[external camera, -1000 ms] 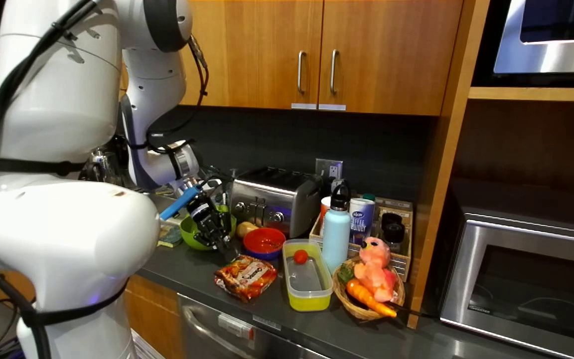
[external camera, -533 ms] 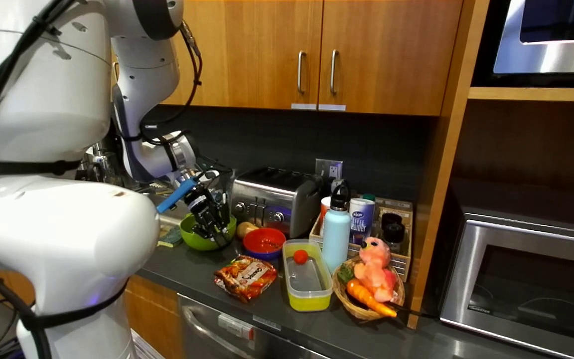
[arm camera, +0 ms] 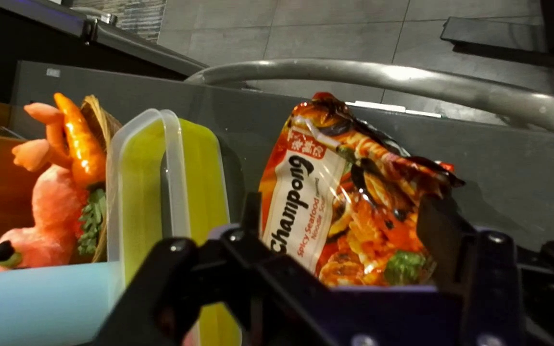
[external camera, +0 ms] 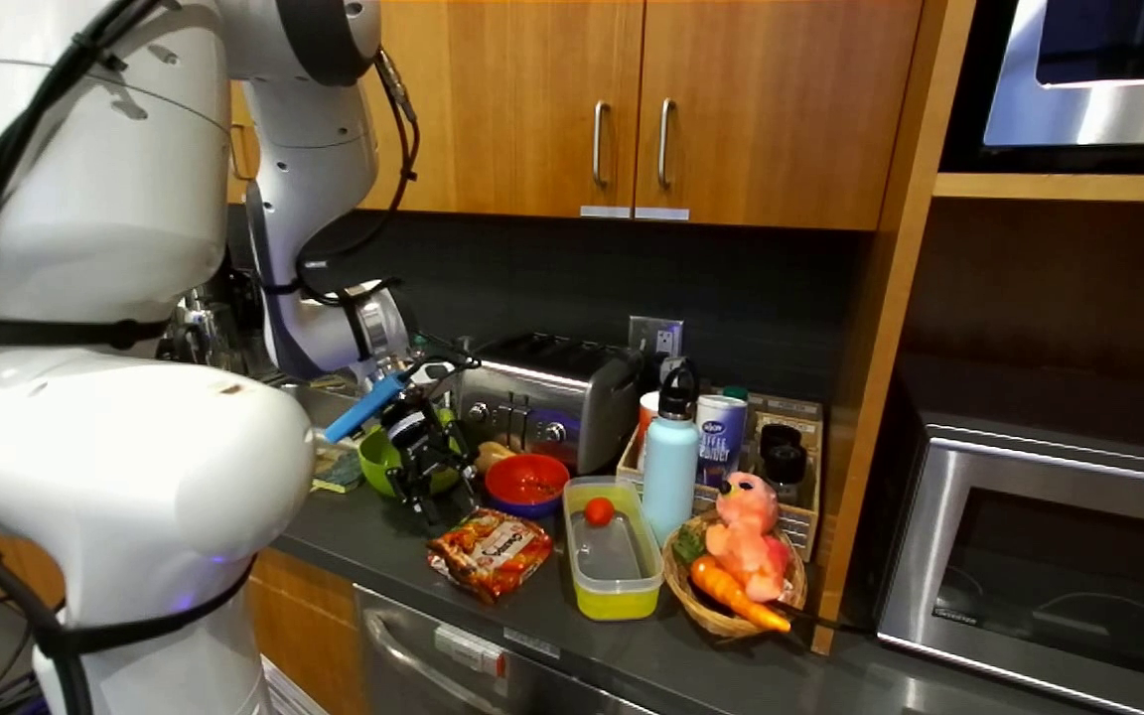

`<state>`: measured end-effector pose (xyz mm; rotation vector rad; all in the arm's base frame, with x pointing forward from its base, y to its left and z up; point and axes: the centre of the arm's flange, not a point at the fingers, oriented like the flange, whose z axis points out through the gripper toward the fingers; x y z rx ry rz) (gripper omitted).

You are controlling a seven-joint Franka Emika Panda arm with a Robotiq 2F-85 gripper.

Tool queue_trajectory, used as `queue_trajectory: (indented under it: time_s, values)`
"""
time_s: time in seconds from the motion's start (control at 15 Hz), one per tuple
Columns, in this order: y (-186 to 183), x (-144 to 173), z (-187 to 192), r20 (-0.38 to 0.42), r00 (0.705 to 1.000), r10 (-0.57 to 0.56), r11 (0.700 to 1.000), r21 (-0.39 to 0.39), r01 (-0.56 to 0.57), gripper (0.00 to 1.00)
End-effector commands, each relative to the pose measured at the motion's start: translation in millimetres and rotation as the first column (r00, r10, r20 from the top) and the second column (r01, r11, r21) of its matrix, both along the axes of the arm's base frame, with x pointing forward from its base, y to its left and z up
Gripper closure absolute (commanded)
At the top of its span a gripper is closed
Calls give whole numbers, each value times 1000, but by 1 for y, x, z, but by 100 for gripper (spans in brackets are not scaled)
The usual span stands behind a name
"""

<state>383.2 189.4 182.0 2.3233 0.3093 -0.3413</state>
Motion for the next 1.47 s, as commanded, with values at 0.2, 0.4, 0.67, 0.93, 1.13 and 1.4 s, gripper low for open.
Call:
queue_trajectory:
  time_s: [0.2,0.4,0.67,0.93,1.13,1.4]
  values:
    - [-36,-12,-17,-74,991,-109,988,99,116,0]
    - [-39,-12,-20,-142,982,-121,951,268,156,0]
    - [-38,-10,-19,-211,970,-119,888,415,200,0]
    - [-37,-9,-19,-239,964,-119,874,435,216,0]
    - [-40,-12,-19,-233,964,-126,886,411,215,0]
    - [-42,-12,-17,-222,967,-128,894,397,209,32]
